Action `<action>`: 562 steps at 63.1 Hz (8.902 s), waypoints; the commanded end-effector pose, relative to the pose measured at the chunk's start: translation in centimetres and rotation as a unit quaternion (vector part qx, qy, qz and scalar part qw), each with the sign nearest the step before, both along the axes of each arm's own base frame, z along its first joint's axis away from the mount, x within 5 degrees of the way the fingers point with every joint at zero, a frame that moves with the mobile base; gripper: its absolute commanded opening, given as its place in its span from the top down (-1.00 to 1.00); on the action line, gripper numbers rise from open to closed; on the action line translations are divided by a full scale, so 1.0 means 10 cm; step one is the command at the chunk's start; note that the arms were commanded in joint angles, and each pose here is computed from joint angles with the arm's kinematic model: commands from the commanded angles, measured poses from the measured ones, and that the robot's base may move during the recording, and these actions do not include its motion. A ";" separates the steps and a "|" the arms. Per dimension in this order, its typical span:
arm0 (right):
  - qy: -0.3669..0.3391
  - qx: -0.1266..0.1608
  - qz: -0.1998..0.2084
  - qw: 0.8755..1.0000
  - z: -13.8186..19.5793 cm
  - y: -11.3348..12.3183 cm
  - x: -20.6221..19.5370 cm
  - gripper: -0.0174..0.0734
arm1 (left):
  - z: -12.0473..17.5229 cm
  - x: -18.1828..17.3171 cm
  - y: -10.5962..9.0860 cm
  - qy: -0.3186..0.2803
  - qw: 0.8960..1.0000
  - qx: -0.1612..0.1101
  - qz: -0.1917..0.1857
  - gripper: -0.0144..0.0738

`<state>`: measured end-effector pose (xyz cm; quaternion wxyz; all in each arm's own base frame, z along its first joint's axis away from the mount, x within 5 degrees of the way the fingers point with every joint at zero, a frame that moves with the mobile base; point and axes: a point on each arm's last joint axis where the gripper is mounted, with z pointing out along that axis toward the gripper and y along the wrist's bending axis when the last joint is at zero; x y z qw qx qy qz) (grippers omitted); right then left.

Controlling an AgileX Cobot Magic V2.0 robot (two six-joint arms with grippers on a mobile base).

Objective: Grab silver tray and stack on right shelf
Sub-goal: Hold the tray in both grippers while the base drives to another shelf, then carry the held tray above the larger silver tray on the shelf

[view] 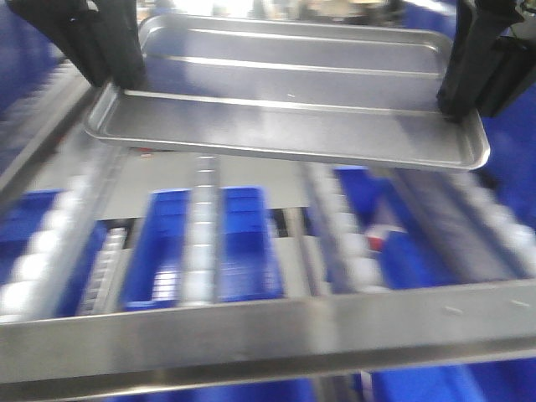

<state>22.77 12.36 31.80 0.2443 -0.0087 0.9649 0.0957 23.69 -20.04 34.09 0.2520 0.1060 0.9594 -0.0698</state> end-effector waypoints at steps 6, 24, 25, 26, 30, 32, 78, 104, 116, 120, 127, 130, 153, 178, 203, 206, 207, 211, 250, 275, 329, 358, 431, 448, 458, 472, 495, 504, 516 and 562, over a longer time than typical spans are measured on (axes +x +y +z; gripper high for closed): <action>-0.050 0.017 0.011 0.999 0.21 -0.01 0.00 0.49 | 0.26 -0.04 0.00 -0.048 0.998 -0.044 -0.008 0.89; -0.050 0.017 0.011 0.999 0.21 -0.01 0.00 0.49 | 0.26 -0.04 0.00 -0.047 0.998 -0.045 -0.008 0.89; -0.050 0.017 0.011 0.999 0.21 -0.01 0.00 0.49 | 0.26 -0.04 0.00 -0.047 0.998 -0.045 -0.008 0.89; -0.050 0.017 0.011 0.999 0.21 -0.01 0.00 0.49 | 0.26 -0.04 0.00 -0.047 0.998 -0.045 -0.008 0.89; -0.050 0.017 0.011 0.999 0.21 -0.01 0.00 0.49 | 0.26 -0.04 0.00 -0.047 0.998 -0.045 -0.008 0.89; -0.050 0.017 0.011 0.999 0.21 -0.01 0.00 0.49 | 0.26 -0.04 0.00 -0.047 0.998 -0.045 -0.008 0.89; -0.050 0.017 0.011 0.999 0.21 -0.01 0.00 0.49 | 0.26 -0.04 0.00 -0.047 0.998 -0.045 -0.008 0.89; -0.050 0.017 0.011 0.999 0.21 -0.01 0.00 0.49 | 0.26 -0.04 0.00 -0.047 0.998 -0.045 -0.008 0.89; -0.050 0.017 0.011 0.999 0.21 -0.01 0.00 0.49 | 0.26 -0.04 0.00 -0.047 0.998 -0.045 -0.008 0.89; -0.050 0.017 0.011 0.999 0.21 -0.01 0.00 0.49 | 0.26 -0.04 0.00 -0.047 0.998 -0.045 -0.008 0.89; -0.050 0.017 0.011 0.999 0.21 -0.01 0.00 0.49 | 0.26 -0.04 0.00 -0.047 0.998 -0.045 -0.008 0.89; -0.050 0.017 0.011 0.999 0.21 -0.01 0.00 0.49 | 0.26 -0.04 0.00 -0.047 0.998 -0.045 -0.008 0.89; -0.050 0.017 0.011 0.999 0.21 -0.01 0.00 0.49 | 0.26 -0.04 0.00 -0.047 0.998 -0.045 -0.008 0.89; -0.050 0.017 0.011 0.999 0.21 -0.01 0.00 0.49 | 0.26 -0.04 0.00 -0.047 0.998 -0.045 -0.008 0.89; -0.050 0.017 0.011 0.999 0.21 -0.01 0.00 0.49 | 0.26 -0.04 0.00 -0.047 0.998 -0.045 -0.008 0.89; -0.050 0.017 0.011 0.999 0.21 -0.01 0.00 0.49 | 0.26 -0.04 0.00 -0.047 0.998 -0.045 -0.008 0.89; -0.050 0.017 0.011 0.999 0.21 -0.01 0.00 0.49 | 0.26 -0.04 0.00 -0.047 0.998 -0.045 -0.008 0.89; -0.050 0.017 0.011 0.999 0.21 -0.01 0.00 0.49 | 0.26 -0.04 0.00 -0.047 0.998 -0.045 -0.008 0.89; -0.050 0.017 0.011 0.999 0.21 -0.01 0.00 0.49 | 0.25 -0.04 -0.01 -0.047 0.998 -0.044 -0.008 0.89; -0.050 0.017 0.011 0.999 0.21 -0.01 0.00 0.49 | 0.25 -0.04 -0.01 -0.046 0.998 -0.045 -0.008 0.89; -0.050 0.017 0.011 0.999 0.21 -0.01 0.00 0.49 | 0.25 -0.04 0.00 -0.043 0.998 -0.048 -0.006 0.89; -0.050 0.016 0.011 0.999 0.21 -0.01 0.00 0.49 | 0.25 -0.04 0.00 -0.042 0.998 -0.048 -0.006 0.89; -0.050 0.016 0.011 0.999 0.21 -0.01 0.00 0.49 | 0.25 -0.03 0.00 -0.045 0.998 -0.046 -0.006 0.89; -0.050 0.016 0.011 0.999 0.21 -0.01 0.00 0.49 | 0.25 -0.03 0.00 -0.045 0.998 -0.046 -0.006 0.89; -0.050 0.016 0.011 0.999 0.21 -0.01 0.00 0.49 | 0.25 -0.03 0.00 -0.045 0.998 -0.046 -0.006 0.89; -0.050 0.016 0.011 0.999 0.21 -0.01 0.00 0.49 | 0.25 -0.03 0.00 -0.045 0.998 -0.046 -0.006 0.89; -0.050 0.016 0.011 0.999 0.21 -0.01 0.00 0.49 | 0.25 -0.03 0.00 -0.044 0.998 -0.047 -0.006 0.89; -0.050 0.016 0.011 0.999 0.21 -0.01 0.00 0.49 | 0.25 -0.04 0.00 -0.043 0.998 -0.047 -0.006 0.89; -0.050 0.016 0.011 0.999 0.21 -0.01 0.00 0.49 | 0.25 -0.04 0.00 -0.043 0.998 -0.047 -0.006 0.89; -0.050 0.016 0.011 0.999 0.21 -0.01 0.00 0.49 | 0.25 -0.04 0.00 -0.043 0.998 -0.047 -0.006 0.89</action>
